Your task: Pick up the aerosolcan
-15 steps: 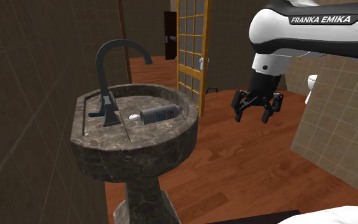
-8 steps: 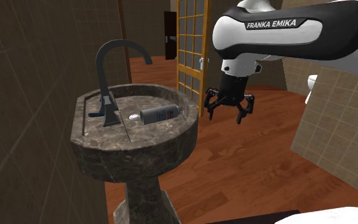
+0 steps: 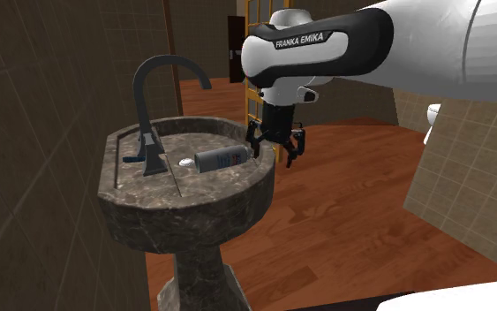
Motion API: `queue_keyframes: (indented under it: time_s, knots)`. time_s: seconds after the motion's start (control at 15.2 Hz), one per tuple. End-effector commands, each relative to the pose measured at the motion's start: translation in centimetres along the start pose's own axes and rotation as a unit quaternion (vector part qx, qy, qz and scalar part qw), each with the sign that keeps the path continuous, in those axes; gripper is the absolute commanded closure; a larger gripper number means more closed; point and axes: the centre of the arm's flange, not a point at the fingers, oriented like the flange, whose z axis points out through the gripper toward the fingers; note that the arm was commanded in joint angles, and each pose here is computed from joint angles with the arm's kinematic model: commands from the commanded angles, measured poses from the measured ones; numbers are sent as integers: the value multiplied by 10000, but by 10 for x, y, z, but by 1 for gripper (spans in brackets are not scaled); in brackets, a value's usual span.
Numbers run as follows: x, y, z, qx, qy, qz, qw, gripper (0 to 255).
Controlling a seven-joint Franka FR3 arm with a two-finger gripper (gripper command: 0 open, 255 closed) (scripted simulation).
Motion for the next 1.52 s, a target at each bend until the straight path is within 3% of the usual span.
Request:
queue_keyframes:
  time_s: [0.0, 0.2, 0.46, 0.73, 0.99, 1.45]
  knots:
    - [3, -26, 6, -17, 30, 422, 9991, 0]
    - [14, -64, 14, -57, 83, 1000, 9949, 0]
    - [35, -113, 24, -109, 152, 1764, 9841, 0]
    - [64, -157, 35, -162, 220, 2519, 9674, 0]
    - [98, -195, 45, -211, 284, 3229, 9458, 0]
    - [98, -192, 81, -211, 284, 3229, 9458, 0]
